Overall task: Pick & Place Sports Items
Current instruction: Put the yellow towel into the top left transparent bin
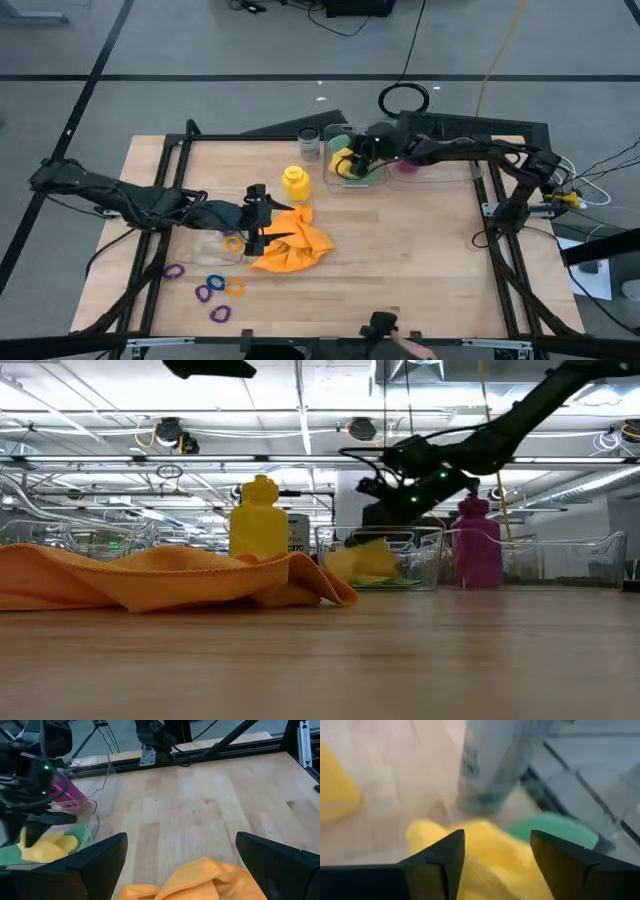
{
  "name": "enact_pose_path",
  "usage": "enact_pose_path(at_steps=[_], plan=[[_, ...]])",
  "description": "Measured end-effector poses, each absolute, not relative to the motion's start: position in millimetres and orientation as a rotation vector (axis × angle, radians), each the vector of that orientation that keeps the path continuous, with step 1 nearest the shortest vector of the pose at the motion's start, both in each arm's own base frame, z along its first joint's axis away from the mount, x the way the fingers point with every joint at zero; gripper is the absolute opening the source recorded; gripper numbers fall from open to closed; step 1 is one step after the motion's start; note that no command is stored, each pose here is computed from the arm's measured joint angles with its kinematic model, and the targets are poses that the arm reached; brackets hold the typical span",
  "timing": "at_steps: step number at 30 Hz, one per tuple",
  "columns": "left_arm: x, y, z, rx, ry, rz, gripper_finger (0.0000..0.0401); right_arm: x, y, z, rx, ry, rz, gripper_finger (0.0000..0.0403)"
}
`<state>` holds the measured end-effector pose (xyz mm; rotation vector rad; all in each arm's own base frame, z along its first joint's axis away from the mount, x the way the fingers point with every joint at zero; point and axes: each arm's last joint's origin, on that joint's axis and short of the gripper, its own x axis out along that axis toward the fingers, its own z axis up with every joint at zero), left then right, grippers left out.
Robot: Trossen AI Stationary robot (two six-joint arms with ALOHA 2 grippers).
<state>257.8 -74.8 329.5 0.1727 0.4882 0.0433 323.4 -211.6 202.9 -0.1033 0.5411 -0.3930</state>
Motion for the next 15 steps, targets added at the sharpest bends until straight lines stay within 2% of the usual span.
enact_pose_path(at_steps=[6, 15], plan=[[257.8, -74.8, 329.5, 0.173, 0.488, 0.043, 0.031, 315.0, -208.1, 195.3, -0.121, 0.696, -0.405, 0.0153], [257.8, -74.8, 329.6, 0.179, 0.488, 0.042, 0.031, 307.6, -200.3, 197.4, -0.157, 0.794, -0.352, 0.0148]])
